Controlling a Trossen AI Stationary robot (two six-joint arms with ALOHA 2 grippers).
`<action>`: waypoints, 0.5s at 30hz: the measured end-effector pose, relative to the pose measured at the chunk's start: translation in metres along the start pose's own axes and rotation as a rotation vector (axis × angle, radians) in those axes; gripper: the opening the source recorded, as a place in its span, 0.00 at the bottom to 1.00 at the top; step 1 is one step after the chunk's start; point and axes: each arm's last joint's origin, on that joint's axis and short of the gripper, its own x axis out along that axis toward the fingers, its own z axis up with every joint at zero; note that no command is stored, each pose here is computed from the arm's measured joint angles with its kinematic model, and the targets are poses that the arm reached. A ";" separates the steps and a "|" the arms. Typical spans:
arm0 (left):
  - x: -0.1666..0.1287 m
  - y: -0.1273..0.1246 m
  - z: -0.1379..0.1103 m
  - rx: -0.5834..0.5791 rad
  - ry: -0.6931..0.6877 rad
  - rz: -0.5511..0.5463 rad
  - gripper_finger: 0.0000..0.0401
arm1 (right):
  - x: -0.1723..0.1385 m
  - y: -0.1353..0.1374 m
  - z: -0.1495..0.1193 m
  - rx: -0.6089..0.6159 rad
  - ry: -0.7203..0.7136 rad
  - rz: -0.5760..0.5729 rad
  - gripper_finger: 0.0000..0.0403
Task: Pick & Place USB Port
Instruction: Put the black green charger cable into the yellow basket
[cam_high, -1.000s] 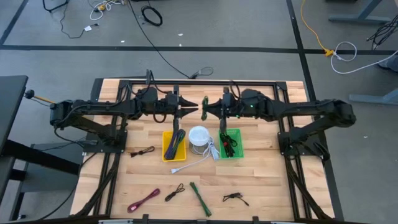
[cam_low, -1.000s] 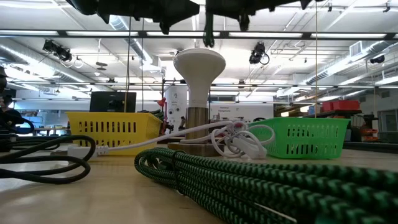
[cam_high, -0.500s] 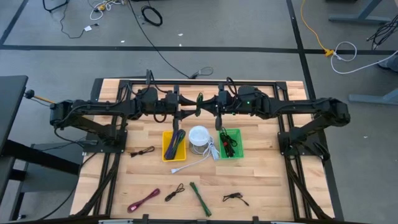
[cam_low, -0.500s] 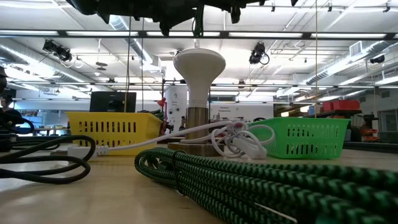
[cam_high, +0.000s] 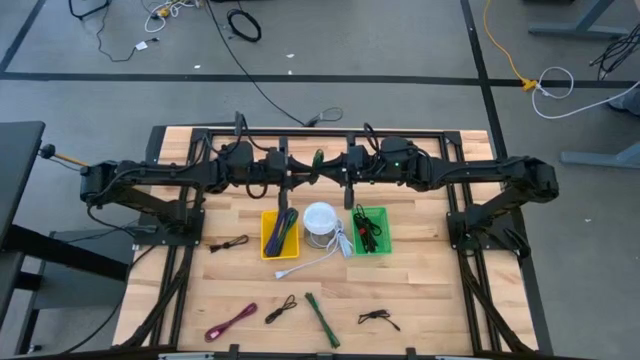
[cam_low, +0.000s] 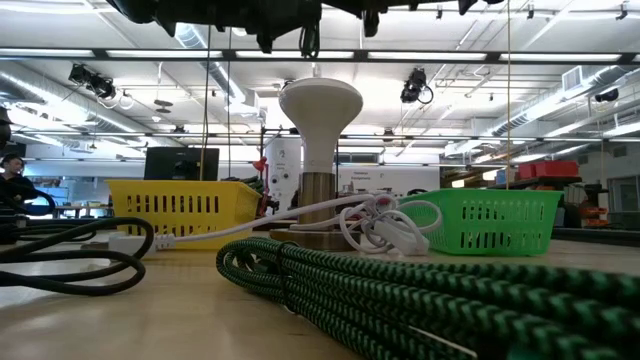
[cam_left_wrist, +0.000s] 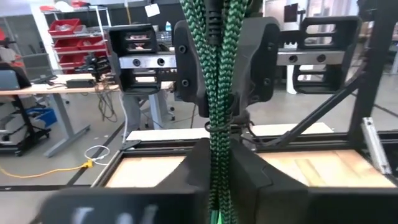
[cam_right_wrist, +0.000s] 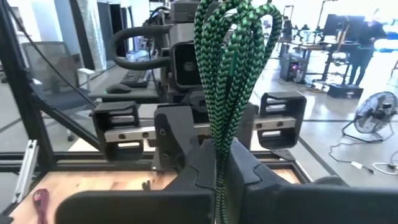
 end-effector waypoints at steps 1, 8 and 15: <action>0.000 0.000 0.000 0.008 0.000 0.009 0.07 | 0.000 0.000 0.000 0.001 0.000 -0.006 0.02; 0.000 0.002 -0.001 0.011 0.013 0.074 0.07 | -0.002 -0.001 -0.002 0.005 0.037 -0.047 0.20; -0.007 0.006 0.002 0.023 0.050 0.194 0.07 | -0.012 -0.002 -0.003 0.005 0.122 -0.118 0.36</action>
